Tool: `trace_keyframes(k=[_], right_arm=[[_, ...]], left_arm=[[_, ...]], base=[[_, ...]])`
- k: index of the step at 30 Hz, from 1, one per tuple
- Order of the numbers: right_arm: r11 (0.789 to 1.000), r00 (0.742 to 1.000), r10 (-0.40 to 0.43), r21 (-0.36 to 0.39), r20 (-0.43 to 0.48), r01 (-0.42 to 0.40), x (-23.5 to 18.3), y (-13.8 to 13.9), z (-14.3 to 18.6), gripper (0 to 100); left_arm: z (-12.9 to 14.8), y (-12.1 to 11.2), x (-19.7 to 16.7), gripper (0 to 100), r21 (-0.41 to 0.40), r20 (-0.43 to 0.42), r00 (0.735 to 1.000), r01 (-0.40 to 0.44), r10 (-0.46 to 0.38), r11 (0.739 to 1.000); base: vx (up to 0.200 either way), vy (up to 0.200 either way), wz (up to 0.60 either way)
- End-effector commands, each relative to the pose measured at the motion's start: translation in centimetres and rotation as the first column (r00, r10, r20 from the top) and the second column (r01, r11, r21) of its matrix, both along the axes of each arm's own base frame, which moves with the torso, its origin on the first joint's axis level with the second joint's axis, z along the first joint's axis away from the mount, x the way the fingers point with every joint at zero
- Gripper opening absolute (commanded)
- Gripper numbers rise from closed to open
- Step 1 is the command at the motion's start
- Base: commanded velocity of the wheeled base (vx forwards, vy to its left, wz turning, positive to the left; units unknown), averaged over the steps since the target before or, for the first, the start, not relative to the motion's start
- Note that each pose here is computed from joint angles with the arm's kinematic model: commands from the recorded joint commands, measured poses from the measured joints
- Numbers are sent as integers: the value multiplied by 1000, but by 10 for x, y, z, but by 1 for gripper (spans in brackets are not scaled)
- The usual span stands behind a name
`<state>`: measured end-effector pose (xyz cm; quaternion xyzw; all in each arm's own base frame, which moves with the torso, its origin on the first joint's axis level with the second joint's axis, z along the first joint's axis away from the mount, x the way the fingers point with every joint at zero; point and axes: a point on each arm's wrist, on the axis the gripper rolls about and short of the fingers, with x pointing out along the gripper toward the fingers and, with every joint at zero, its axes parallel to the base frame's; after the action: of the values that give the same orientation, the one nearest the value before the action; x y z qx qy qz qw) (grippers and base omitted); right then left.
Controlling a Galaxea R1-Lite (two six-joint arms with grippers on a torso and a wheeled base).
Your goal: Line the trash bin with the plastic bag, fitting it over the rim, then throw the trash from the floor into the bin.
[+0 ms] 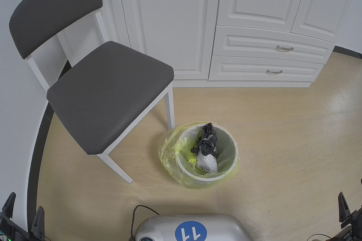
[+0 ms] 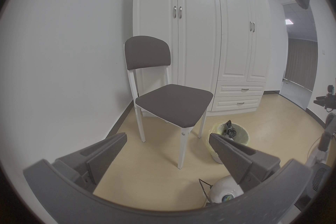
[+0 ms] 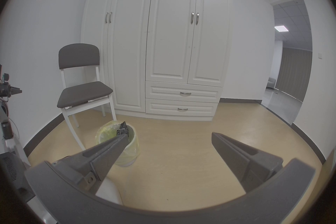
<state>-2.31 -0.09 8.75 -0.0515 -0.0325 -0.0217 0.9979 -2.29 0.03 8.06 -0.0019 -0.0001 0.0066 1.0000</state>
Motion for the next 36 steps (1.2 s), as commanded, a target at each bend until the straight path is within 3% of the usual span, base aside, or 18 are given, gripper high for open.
trace_keyframes(k=[1,19,26,36], right_arm=[[1000,1000,0,0,-1,0,0,0,-5,100],[1000,1000,6,-5,-5,-6,0,0,-6,100],[992,992,123,12,-13,-123,0,3,-6,100],[992,998,38,119,-53,-32,0,1,-11,100]], left_arm=[[-5,0,0,100,2,-2,1000,-1,1,1000],[-5,0,0,100,2,0,1000,1,-1,1000],[-5,0,0,100,10,0,1000,1,-1,1000],[-5,0,0,100,8,0,1000,1,-1,1000]], base=[[0,0,0],[0,0,0],[0,0,0],[0,0,0]])
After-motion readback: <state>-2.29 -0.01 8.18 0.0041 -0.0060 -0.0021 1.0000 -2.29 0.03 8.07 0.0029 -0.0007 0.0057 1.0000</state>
